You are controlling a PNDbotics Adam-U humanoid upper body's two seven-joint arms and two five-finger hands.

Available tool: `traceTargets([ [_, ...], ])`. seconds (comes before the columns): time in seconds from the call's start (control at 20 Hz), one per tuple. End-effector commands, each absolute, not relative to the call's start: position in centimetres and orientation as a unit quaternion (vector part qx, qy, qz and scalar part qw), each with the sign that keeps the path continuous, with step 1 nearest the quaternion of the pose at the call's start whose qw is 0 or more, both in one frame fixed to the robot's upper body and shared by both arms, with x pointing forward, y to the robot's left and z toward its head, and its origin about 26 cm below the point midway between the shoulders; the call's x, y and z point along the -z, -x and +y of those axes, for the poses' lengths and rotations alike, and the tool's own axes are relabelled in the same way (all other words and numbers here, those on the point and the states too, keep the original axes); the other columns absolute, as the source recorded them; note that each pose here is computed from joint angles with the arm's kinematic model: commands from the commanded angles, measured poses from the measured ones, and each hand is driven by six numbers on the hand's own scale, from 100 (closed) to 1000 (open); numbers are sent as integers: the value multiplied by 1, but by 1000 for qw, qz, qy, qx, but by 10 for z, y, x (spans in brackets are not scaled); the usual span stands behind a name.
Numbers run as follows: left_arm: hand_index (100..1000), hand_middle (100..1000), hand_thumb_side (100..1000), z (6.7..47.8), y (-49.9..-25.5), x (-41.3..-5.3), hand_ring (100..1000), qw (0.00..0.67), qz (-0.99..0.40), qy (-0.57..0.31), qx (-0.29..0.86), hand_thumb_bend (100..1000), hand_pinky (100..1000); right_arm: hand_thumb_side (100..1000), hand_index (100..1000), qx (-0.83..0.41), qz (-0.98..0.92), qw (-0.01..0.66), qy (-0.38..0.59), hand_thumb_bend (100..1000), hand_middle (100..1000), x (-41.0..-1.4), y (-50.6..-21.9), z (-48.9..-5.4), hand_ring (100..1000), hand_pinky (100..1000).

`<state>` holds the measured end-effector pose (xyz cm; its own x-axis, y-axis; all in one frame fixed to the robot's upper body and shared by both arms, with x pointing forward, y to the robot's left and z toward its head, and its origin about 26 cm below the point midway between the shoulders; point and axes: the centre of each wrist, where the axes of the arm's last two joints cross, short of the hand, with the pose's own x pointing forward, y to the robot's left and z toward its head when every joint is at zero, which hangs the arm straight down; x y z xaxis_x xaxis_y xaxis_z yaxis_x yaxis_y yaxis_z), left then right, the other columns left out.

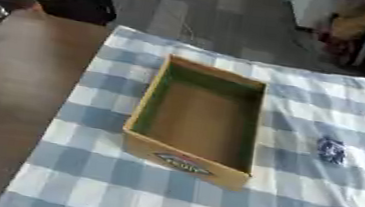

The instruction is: Pick up objects on the table and place them in the box.

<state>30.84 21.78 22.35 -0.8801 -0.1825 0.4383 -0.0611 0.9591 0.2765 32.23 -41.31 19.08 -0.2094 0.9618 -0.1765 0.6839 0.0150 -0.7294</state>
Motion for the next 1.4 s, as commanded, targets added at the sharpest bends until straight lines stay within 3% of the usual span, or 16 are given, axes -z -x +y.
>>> traceTargets([
  [0.05, 890, 1000, 939, 220, -306, -230, 835, 223, -963, -68, 136, 224, 791, 1000, 978, -365, -686, 170, 606, 100, 945, -208, -321, -415, 903, 880],
  [0.45, 890, 1000, 940, 219, -306, -230, 835, 225, -962, -66, 138, 223, 791, 1000, 978, -364, -678, 198, 607, 100, 940, -206, -336, -419, 898, 874],
  [1.4, 890, 1000, 941, 215, -306, -232, 836, 221, -964, -56, 135, 225, 791, 1000, 977, -397, -603, 298, 624, 100, 943, -148, -374, -453, 897, 884],
])
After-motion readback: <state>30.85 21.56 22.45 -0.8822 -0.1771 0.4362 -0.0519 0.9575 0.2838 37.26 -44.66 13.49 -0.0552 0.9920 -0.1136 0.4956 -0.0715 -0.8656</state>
